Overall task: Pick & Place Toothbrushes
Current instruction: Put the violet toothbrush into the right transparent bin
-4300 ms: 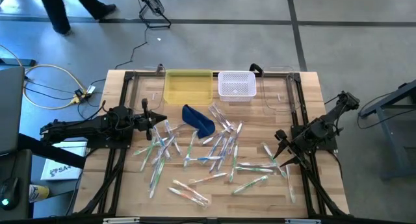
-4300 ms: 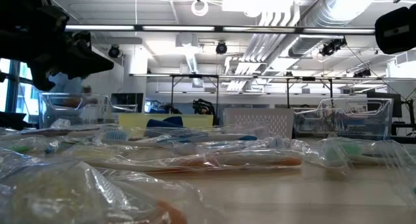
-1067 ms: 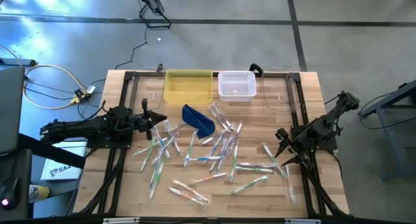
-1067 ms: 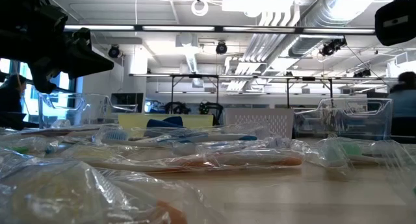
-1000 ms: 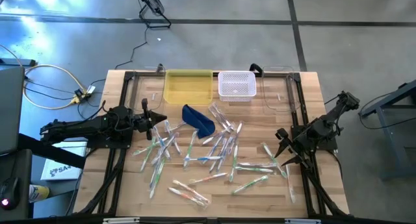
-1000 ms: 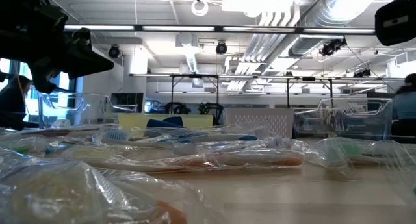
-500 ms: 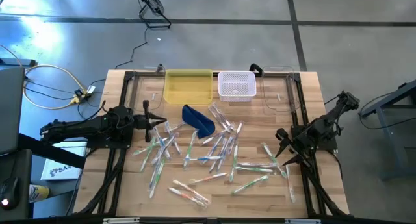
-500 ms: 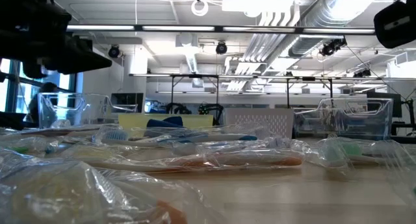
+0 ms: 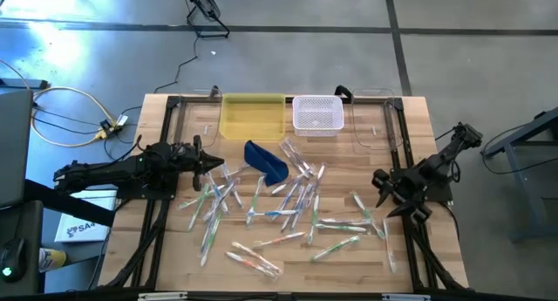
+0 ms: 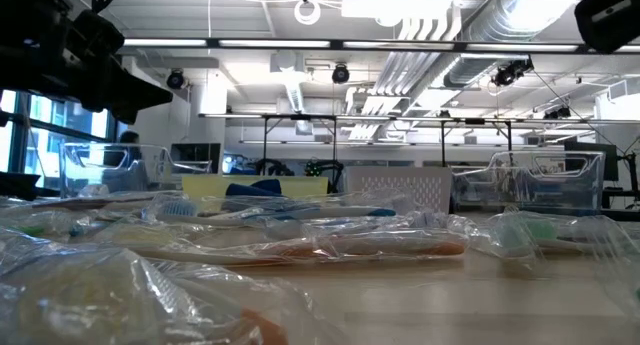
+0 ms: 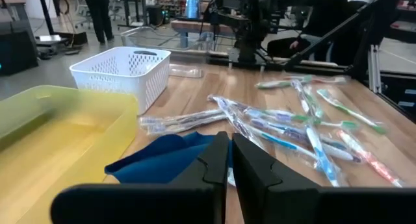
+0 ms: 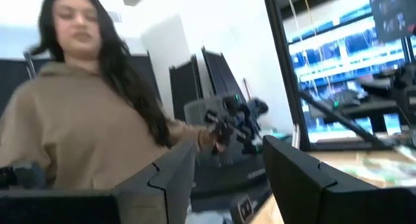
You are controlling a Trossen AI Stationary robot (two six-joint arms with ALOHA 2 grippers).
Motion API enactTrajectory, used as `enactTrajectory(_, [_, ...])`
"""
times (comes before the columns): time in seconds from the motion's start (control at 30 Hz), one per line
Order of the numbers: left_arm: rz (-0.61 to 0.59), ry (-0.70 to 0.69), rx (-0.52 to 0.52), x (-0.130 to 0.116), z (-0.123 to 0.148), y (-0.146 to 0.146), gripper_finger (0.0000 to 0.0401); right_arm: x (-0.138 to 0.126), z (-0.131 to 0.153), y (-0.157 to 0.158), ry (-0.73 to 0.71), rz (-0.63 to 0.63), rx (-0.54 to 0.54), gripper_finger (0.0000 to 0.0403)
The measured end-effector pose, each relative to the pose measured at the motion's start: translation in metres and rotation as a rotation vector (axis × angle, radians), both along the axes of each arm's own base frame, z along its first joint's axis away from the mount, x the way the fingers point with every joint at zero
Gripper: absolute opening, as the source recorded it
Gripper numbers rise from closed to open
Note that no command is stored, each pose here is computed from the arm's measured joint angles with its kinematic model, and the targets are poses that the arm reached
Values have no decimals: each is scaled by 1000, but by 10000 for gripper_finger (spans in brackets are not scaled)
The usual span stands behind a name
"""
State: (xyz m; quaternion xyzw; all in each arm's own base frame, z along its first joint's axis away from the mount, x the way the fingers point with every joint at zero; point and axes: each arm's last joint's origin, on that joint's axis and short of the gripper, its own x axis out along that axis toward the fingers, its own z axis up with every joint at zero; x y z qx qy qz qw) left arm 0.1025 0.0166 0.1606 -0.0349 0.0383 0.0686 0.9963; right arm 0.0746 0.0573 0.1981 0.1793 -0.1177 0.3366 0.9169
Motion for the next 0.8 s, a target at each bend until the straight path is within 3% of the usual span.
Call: enactTrajectory(0.8, [13, 0, 2, 0, 0, 0, 17, -2, 6, -2, -90, -24, -2, 174])
